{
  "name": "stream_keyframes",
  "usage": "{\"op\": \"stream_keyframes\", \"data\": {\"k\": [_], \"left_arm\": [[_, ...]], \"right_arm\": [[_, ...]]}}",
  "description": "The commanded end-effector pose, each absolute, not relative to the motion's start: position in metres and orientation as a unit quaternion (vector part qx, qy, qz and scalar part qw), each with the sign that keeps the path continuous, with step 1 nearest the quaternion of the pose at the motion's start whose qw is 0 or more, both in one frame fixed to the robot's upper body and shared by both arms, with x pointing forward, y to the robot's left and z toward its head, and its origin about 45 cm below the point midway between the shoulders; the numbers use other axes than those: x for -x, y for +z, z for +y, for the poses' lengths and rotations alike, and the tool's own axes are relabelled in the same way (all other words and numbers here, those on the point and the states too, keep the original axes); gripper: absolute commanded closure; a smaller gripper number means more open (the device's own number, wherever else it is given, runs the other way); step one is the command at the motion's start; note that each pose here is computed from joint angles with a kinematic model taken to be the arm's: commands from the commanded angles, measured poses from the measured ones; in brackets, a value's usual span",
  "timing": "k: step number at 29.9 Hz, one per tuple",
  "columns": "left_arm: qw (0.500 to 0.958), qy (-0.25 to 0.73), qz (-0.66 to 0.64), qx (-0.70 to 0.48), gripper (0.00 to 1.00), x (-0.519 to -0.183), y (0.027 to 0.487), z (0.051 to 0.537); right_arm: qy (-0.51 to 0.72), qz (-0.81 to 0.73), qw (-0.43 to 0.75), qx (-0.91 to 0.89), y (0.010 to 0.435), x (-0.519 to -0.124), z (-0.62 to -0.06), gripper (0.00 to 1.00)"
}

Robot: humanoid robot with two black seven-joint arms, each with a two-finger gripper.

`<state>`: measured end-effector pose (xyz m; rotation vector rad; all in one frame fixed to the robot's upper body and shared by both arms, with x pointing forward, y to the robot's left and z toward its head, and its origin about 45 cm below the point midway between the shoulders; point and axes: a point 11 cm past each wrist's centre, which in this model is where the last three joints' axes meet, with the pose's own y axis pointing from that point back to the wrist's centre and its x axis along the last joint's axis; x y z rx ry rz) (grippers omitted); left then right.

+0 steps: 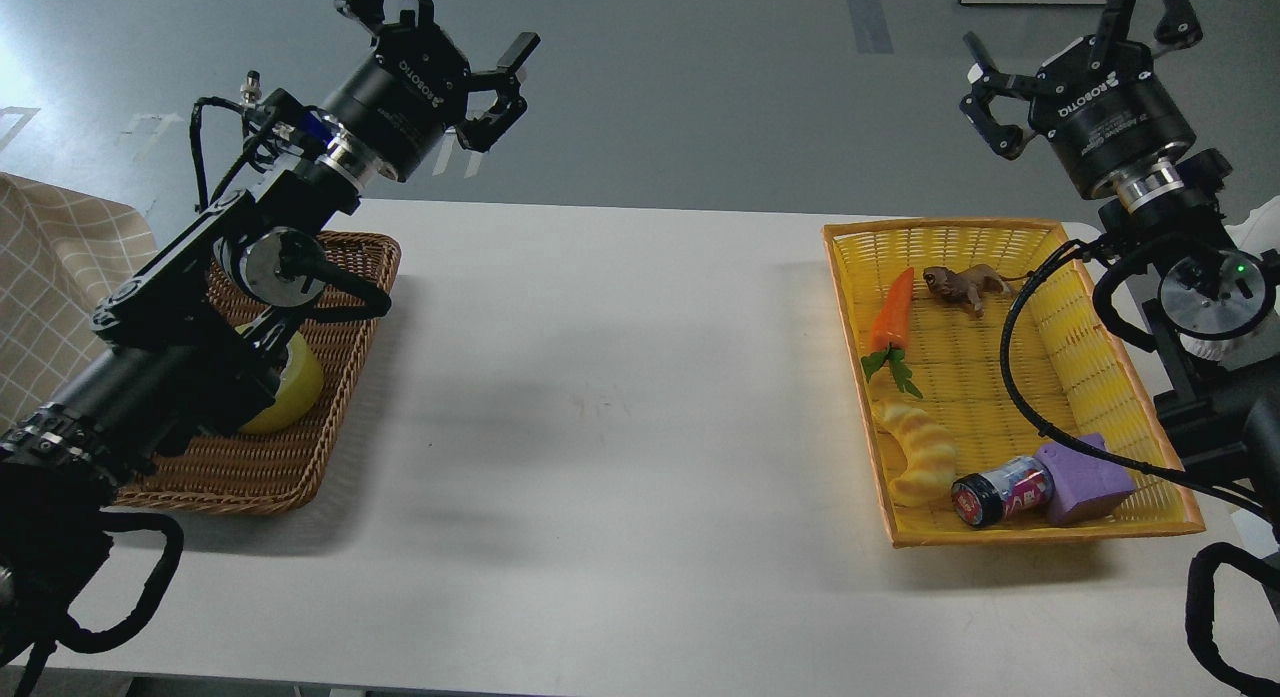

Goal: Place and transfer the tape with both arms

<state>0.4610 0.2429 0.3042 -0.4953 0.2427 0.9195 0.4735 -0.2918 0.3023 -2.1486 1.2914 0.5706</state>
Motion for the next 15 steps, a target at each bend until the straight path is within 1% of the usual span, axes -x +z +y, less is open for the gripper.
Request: {"op": "stream_keyframes", "data": {"k": [1, 4, 7, 15], "left_arm": [[0.854, 0.442, 0.139, 0.235, 0.02, -0.454, 0.282, 0.240], [0.851, 0.444, 0.160, 0.232, 0.02, -0.447, 0.263, 0.235], [0.849, 0.446, 0.169, 0.229, 0.02, -0.443, 0.254, 0.234], [0.854, 0.445, 0.167, 0.213, 0.02, -0.440, 0.248, 0.233]], "right_arm": [[0.231, 0.482, 0.277, 0.798, 0.283, -0.466, -0.288, 0.00], [0.241, 0.483, 0.275, 0.796, 0.272, -0.462, -0.285, 0.00], [0.247, 0.480, 0.276, 0.795, 0.268, -0.460, -0.281, 0.00], [0.257, 0.467, 0.284, 0.797, 0.266, -0.460, -0.265, 0.00]]}}
